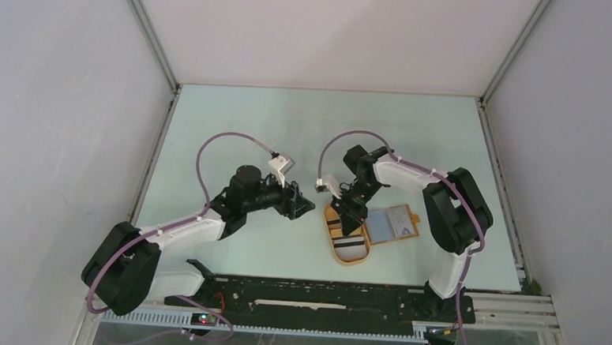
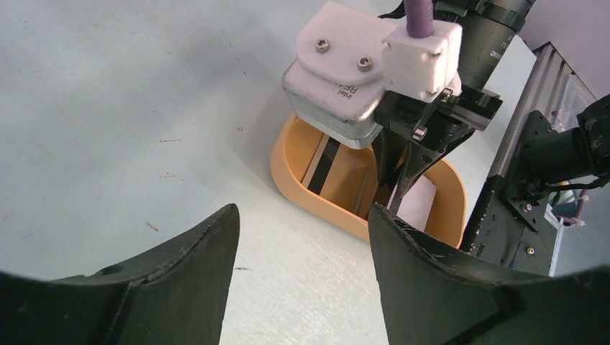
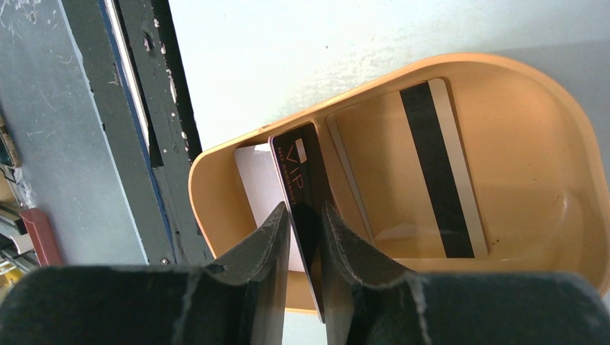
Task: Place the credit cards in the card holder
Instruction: Pick up the credit card from the storage box.
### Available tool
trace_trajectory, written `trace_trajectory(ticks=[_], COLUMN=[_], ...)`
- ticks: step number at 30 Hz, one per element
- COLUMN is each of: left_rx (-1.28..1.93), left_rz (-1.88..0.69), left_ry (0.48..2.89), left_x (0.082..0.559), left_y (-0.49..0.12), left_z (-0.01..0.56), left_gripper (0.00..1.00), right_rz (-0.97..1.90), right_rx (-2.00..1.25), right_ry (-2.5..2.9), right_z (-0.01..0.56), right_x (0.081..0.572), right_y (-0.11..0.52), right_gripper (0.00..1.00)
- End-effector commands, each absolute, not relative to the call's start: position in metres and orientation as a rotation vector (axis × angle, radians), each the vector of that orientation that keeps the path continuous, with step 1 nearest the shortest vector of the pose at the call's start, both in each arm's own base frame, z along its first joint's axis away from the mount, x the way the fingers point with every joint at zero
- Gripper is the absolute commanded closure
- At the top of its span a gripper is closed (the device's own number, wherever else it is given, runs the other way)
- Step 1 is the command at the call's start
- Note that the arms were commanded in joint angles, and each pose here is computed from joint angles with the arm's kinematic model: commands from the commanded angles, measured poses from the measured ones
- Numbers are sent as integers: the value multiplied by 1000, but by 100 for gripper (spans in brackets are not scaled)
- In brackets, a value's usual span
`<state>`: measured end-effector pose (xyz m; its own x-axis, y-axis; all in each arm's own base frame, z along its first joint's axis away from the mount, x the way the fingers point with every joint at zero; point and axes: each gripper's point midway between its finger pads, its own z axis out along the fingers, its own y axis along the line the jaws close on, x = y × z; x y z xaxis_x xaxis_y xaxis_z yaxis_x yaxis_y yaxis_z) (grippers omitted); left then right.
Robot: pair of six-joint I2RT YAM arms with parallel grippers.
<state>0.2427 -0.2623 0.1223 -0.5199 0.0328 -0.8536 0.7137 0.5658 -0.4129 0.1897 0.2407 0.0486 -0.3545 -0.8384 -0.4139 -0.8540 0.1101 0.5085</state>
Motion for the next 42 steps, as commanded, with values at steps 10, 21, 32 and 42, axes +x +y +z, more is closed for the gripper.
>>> trace_trajectory(ticks=[10, 21, 32, 42], left_rx=[523, 167, 68, 22], left_rz=[-1124, -1265, -1207, -1175], left_ry=[1921, 2085, 2123, 2115], left_x=[235, 231, 242, 249], left_y=[-268, -269, -261, -248], left_z=[126, 92, 86, 95], left_gripper=[31, 39, 39, 38], right_rz=[1054, 1098, 1147, 909], right_rx=[-1707, -1565, -1186, -765], right_ry=[2300, 2304, 2383, 2462], right_z=[66, 62, 66, 60], right_x=[206, 213, 234, 281], right_y=[246, 255, 275, 277], right_gripper=[75, 90, 100, 100])
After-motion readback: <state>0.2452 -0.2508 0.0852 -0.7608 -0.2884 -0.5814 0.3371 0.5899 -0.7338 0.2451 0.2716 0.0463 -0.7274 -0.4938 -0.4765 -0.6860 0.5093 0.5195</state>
